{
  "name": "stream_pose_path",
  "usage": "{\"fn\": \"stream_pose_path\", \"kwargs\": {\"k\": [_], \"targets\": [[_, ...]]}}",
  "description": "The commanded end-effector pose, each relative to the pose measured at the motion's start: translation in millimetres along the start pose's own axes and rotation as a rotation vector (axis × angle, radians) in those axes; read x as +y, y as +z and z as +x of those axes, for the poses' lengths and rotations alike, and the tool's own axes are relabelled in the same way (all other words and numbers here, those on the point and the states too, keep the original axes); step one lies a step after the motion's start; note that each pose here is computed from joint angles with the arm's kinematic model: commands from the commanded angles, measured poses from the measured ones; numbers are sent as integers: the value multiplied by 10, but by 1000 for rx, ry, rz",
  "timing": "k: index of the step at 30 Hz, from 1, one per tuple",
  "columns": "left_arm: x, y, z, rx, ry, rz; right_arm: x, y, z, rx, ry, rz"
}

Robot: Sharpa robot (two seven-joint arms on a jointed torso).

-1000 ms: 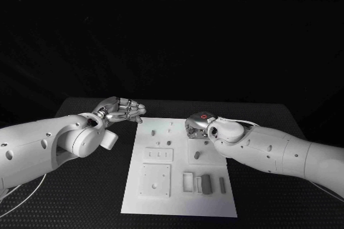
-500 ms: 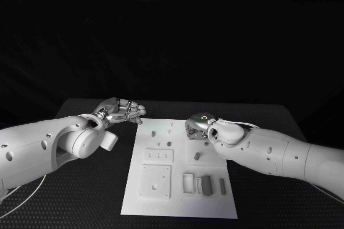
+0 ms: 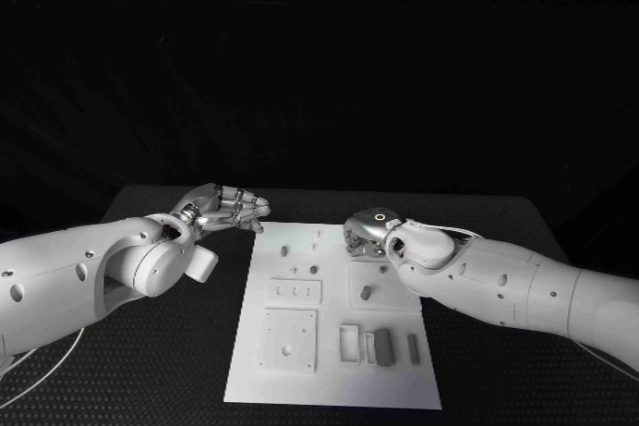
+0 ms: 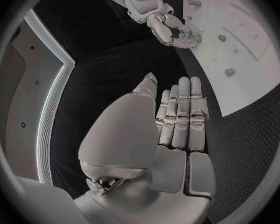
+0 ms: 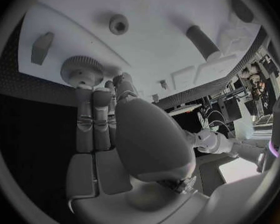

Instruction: Assemble the parts on the task board

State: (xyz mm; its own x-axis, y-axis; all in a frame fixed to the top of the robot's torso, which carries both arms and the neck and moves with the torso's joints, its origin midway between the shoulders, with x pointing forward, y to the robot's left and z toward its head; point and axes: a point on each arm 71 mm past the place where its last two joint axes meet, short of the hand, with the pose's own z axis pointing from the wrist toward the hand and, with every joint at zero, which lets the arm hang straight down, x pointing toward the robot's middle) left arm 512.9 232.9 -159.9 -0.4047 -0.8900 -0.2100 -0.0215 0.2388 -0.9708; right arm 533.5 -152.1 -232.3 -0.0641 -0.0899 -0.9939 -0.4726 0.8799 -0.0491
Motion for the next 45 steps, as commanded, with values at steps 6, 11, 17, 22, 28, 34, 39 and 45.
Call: {"fn": "stream_pose_path", "kwargs": {"k": [6, 11, 17, 22, 28, 34, 39, 45], "targets": [[-15, 1, 1, 5, 2, 12, 26, 25, -113, -34, -3, 5], [-16, 1, 2, 5, 2, 12, 51, 47, -142, -41, -1, 1], [-15, -1, -2, 4, 2, 11, 82, 65, -150, -41, 0, -2], [-16, 2, 3, 5, 2, 12, 105, 92, -164, -47, 1, 0], [-18, 8, 8, 6, 3, 12, 125, 157, -208, -62, 5, 5], [-19, 14, 11, 6, 3, 12, 132, 232, -272, -83, 10, 15], [-21, 17, 19, 8, 3, 13, 153, 291, -307, -93, 10, 18], [-27, 23, 36, 12, 2, 13, 196, 365, -316, -98, 7, 20]]}}
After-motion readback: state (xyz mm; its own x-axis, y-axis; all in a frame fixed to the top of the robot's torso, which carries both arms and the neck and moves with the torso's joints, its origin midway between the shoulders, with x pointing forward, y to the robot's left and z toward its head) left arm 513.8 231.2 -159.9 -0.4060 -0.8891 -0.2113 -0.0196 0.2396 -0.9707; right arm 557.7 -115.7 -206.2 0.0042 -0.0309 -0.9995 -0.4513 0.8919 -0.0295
